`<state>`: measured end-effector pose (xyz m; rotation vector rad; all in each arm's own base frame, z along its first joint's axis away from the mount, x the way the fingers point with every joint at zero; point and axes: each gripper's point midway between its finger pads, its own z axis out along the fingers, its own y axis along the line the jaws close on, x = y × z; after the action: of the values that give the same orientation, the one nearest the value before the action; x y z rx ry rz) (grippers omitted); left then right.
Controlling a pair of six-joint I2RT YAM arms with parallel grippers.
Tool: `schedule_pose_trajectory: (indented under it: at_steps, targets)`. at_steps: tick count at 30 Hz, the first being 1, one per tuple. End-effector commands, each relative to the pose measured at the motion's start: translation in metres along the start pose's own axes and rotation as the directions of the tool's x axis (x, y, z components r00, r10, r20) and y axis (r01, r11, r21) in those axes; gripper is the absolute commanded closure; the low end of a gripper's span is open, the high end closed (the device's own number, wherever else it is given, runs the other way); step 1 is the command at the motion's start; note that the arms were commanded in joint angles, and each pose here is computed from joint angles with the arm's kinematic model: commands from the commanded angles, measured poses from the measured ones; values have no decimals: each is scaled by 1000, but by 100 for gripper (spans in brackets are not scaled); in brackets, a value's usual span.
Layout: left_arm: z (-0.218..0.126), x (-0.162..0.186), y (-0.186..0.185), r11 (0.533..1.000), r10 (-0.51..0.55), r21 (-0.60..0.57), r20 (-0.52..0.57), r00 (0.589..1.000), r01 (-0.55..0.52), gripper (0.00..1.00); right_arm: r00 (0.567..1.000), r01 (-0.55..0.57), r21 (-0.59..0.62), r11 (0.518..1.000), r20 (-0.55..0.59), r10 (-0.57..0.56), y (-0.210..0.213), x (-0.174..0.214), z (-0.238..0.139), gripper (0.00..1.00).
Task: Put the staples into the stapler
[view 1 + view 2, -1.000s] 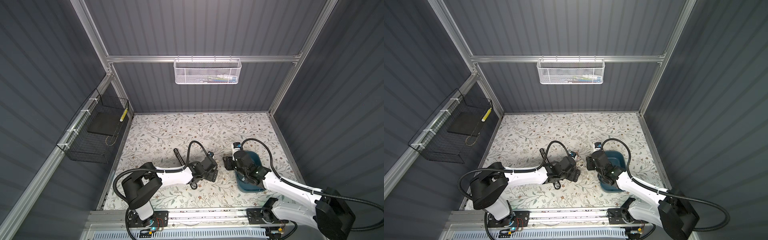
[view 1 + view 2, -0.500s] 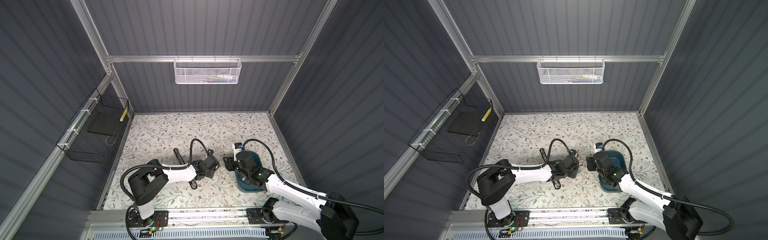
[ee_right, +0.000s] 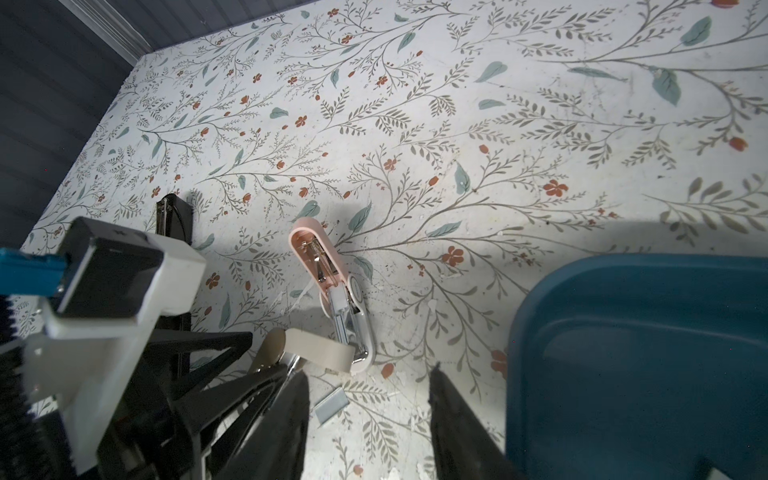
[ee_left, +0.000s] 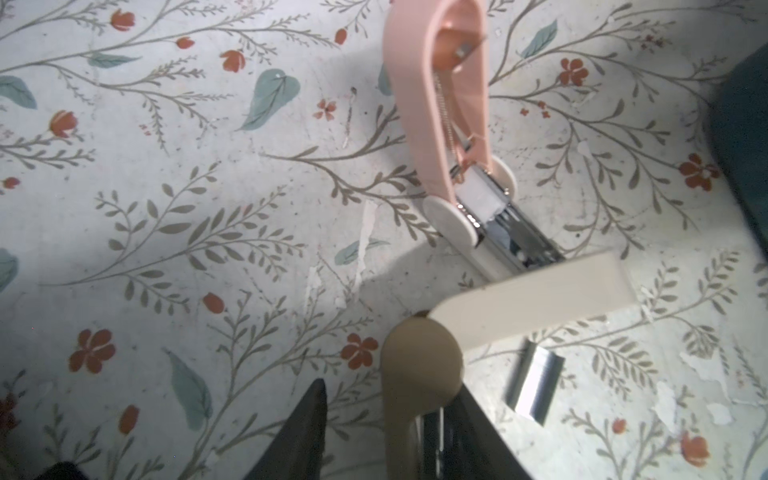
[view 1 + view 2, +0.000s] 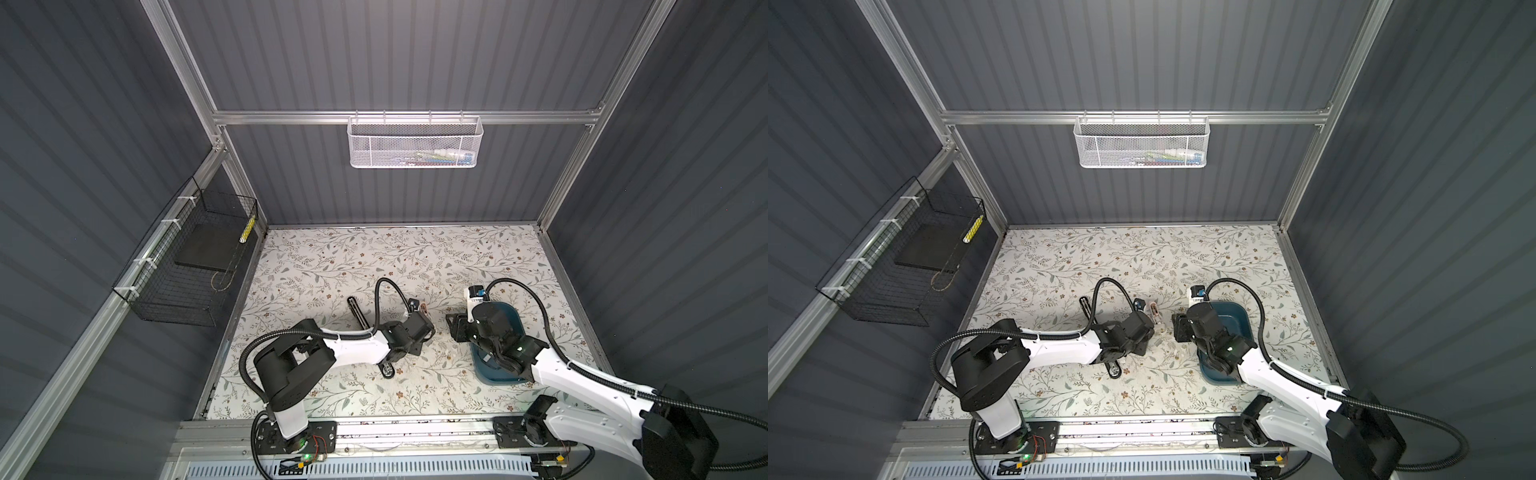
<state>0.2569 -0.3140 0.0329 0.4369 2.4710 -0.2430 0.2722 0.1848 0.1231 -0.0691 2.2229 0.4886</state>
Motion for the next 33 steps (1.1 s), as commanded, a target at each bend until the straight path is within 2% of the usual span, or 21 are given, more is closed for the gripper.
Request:
schedule_pose_trajectory:
  at_steps: [1, 7, 10, 15, 17, 23, 24, 28, 33]
  targets:
    - [5, 17, 23, 998, -31, -50, -40, 999, 29, 57, 1000, -6, 0, 1000, -25, 6, 0, 4, 0, 52]
    - [11, 22, 25, 997, -68, 16, -61, 996, 69, 71, 999, -9, -10, 1000, -31, 9, 4, 3, 0, 52]
    - [15, 23, 20, 989, -105, 97, -77, 991, 112, 79, 999, -12, -23, 1000, -34, 11, 7, 3, 1, 52]
    - [8, 12, 4, 971, -129, 191, -76, 989, 142, 83, 999, -18, -52, 998, -45, 16, 17, 2, 1, 53]
    - [1, 4, 4, 955, -188, 224, -53, 981, 196, 78, 998, -32, -73, 997, -47, 29, 23, 0, 1, 53]
    - [1, -3, -3, 849, -392, 350, -87, 916, 396, 80, 996, -83, -138, 987, -49, 77, 40, -8, 2, 52]
    - [3, 0, -4, 820, -435, 370, -94, 896, 437, 80, 994, -92, -148, 985, -67, 83, 43, -5, 7, 52]
    - [5, 0, -11, 648, -605, 504, -114, 788, 571, 78, 991, -118, -178, 977, -89, 103, 55, -6, 14, 52]
    - [16, 7, -4, 547, -701, 540, -123, 703, 640, 79, 988, -126, -190, 974, -110, 106, 65, -7, 20, 49]
